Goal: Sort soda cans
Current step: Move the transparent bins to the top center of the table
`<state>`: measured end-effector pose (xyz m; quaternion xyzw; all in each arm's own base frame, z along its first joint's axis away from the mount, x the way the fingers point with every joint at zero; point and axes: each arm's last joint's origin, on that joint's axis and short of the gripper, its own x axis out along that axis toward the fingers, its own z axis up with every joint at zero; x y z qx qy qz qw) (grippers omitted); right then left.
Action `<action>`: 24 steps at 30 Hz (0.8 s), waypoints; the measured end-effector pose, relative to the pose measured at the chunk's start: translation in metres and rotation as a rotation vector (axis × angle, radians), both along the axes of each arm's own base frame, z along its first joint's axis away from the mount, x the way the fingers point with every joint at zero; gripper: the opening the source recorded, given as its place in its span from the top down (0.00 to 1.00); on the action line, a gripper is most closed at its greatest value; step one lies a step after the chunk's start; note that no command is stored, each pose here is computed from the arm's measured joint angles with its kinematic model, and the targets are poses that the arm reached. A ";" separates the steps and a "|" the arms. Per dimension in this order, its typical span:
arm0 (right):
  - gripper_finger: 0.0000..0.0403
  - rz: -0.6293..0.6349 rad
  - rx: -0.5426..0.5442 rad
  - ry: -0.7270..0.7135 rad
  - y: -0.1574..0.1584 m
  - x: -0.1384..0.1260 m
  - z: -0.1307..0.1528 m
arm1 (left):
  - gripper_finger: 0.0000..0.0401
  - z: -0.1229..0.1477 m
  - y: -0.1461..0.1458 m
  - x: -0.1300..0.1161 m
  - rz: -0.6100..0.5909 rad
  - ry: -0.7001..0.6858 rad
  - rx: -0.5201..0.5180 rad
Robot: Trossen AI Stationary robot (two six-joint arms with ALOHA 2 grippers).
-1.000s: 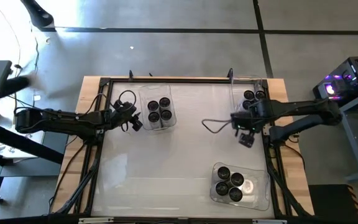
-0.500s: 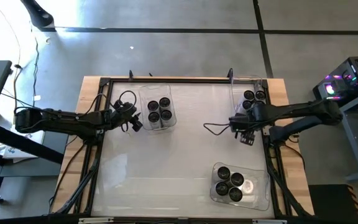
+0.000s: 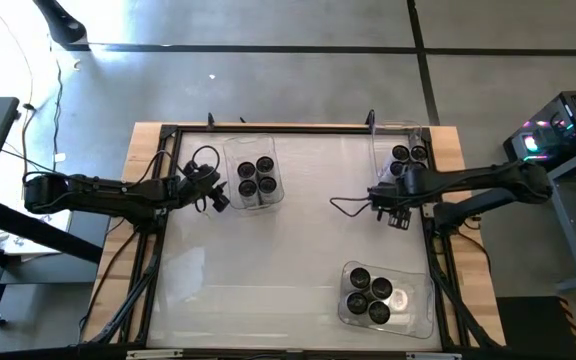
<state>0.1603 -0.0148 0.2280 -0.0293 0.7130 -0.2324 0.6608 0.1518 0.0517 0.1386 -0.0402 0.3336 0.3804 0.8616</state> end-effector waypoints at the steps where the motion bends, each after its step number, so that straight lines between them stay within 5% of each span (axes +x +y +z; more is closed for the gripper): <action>1: 0.32 0.005 -0.013 -0.011 0.000 0.001 0.003 | 0.62 0.000 0.000 0.000 -0.003 -0.001 -0.002; 6: 0.32 0.002 -0.076 -0.002 -0.004 0.001 0.006 | 0.62 0.000 0.000 0.000 -0.006 -0.001 -0.004; 15: 0.33 -0.066 -0.016 0.028 -0.017 -0.003 -0.007 | 0.62 0.000 0.000 0.000 -0.011 0.003 0.000; 24: 0.61 -0.067 0.016 -0.092 -0.023 0.014 -0.012 | 0.62 0.000 0.000 0.000 -0.011 0.003 0.000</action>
